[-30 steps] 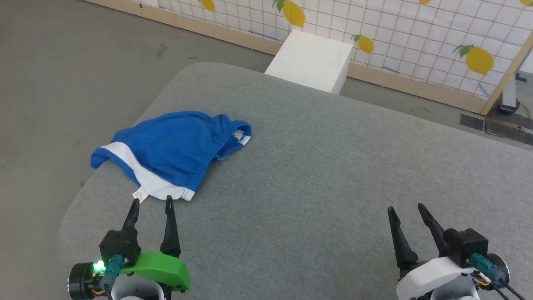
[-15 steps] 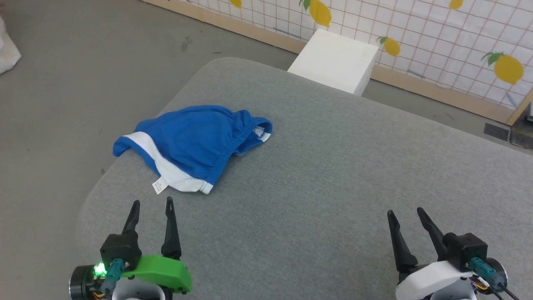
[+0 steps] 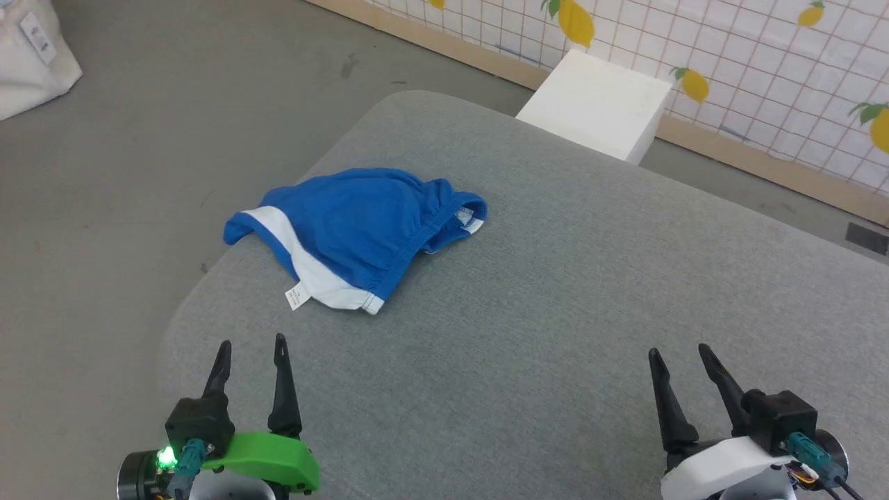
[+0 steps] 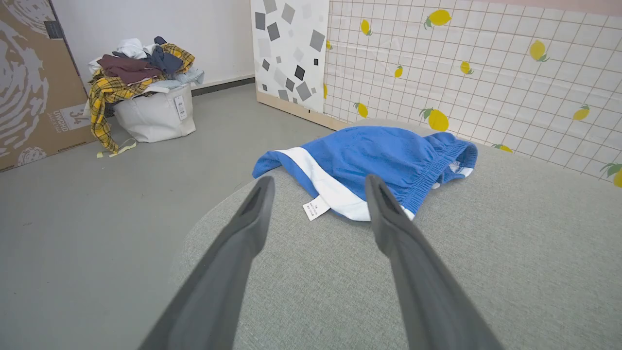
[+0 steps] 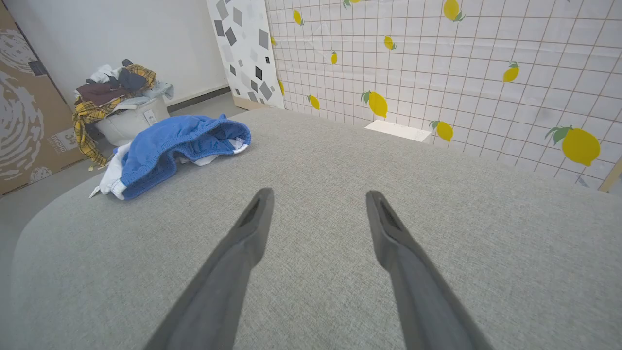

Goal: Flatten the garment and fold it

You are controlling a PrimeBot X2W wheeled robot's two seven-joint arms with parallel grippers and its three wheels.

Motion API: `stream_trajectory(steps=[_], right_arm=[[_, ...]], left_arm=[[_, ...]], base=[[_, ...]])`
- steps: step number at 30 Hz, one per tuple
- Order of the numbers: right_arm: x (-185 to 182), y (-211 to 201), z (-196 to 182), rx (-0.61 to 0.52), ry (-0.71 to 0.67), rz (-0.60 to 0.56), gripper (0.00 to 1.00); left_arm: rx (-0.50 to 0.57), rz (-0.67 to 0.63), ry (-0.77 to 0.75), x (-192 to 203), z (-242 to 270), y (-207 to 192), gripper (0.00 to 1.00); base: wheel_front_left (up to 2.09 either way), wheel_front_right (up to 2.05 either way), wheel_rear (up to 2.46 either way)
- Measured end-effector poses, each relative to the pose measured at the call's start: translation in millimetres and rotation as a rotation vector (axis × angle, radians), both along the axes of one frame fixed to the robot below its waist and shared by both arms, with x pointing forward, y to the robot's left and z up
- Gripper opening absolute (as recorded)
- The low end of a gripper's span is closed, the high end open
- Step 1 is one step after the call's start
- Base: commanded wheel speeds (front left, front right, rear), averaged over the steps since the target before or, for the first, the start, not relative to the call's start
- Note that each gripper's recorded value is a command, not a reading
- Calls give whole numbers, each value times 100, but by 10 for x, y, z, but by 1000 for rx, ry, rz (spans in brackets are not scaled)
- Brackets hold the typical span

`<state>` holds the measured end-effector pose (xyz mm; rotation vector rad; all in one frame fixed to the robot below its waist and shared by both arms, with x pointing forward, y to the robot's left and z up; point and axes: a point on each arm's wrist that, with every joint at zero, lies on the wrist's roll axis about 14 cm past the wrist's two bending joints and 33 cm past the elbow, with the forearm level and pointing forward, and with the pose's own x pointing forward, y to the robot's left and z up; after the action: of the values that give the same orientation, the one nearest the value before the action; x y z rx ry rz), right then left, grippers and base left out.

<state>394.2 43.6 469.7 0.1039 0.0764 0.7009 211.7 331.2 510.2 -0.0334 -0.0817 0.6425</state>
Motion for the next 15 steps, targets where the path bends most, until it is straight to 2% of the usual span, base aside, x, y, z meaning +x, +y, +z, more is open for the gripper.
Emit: stream_trajectory(steps=[15], right_arm=[[-13,170,109,32,-37,44,100]], left_arm=[[-4,60,-7,-180,-26,82,100]], base=[[0,0,0]])
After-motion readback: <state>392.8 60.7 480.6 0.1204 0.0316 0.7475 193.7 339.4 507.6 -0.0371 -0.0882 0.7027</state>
